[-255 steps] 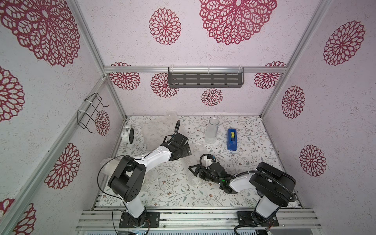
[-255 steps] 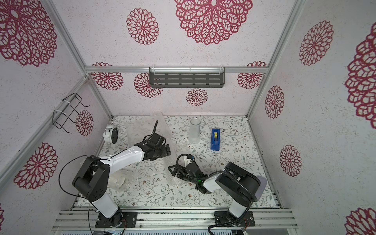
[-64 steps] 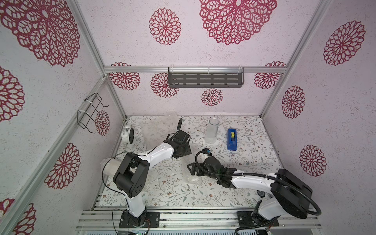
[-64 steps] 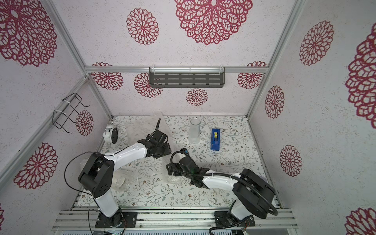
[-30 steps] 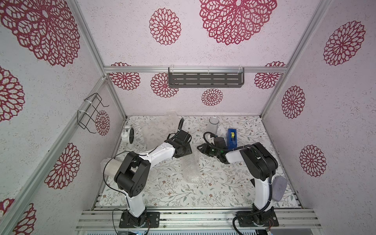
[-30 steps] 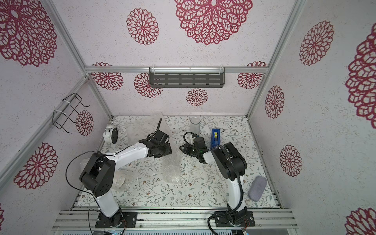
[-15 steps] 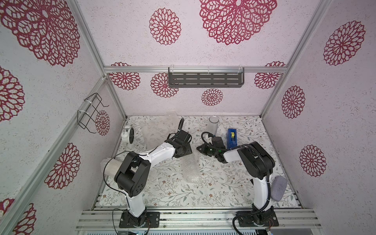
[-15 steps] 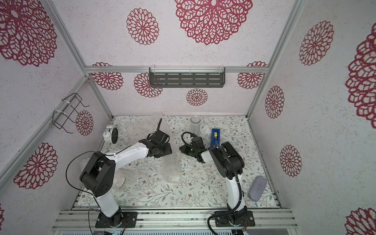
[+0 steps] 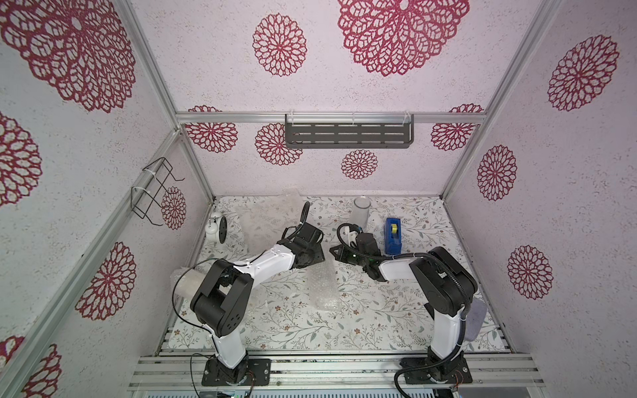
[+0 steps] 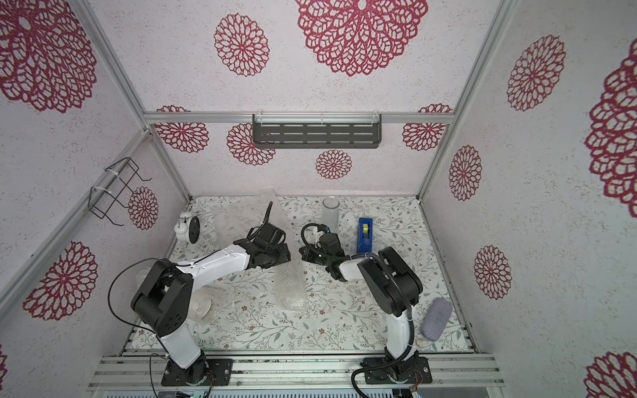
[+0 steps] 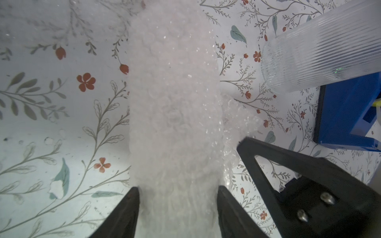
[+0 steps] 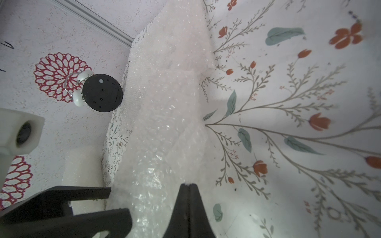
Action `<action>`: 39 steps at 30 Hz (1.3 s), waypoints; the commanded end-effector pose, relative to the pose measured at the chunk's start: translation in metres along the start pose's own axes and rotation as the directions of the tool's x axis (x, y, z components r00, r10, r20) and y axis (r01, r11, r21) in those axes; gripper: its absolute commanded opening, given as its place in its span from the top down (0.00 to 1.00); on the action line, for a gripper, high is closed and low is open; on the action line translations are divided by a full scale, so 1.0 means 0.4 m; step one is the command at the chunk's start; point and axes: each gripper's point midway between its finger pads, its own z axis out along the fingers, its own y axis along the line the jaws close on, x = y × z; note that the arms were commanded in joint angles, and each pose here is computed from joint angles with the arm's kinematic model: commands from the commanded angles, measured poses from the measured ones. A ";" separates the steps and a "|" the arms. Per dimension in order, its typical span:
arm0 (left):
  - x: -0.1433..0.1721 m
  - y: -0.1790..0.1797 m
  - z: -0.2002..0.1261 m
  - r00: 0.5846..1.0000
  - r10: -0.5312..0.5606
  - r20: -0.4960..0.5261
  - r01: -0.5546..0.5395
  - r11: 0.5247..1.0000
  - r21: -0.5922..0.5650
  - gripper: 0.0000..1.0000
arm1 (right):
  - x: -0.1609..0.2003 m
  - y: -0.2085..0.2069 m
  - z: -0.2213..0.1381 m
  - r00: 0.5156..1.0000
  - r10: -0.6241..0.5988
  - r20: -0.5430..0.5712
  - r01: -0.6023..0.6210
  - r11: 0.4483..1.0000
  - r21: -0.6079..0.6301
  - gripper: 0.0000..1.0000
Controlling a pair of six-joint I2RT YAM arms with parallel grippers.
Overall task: Wrap vases in bubble wrap
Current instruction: Wrap the vase in bubble wrap.
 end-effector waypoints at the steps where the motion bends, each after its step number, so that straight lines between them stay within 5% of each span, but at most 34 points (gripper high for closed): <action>1: 0.073 0.059 0.021 0.996 0.035 -0.084 -0.040 0.997 -0.064 0.38 | -0.062 0.093 -0.021 0.996 -0.070 0.063 0.074 0.995 -0.063 1.00; 16: -0.050 -0.001 -0.050 0.998 -0.059 0.032 0.053 0.984 0.170 0.18 | -0.029 0.159 0.011 0.991 -0.129 0.040 0.132 0.987 -0.091 1.00; 30: -0.143 -0.022 -0.026 0.989 -0.142 0.042 0.124 0.951 0.283 0.00 | -0.006 0.180 0.049 0.988 -0.152 0.018 0.153 0.984 -0.095 1.00; 35: -0.138 -0.009 0.009 0.990 -0.143 0.014 0.136 0.962 0.235 0.01 | -0.001 0.184 0.058 0.987 -0.157 0.012 0.158 0.983 -0.095 1.00; 39: -0.126 0.024 0.048 0.986 -0.167 -0.014 0.167 0.971 0.172 0.10 | -0.004 0.192 0.058 0.987 -0.160 0.023 0.161 0.982 -0.102 1.00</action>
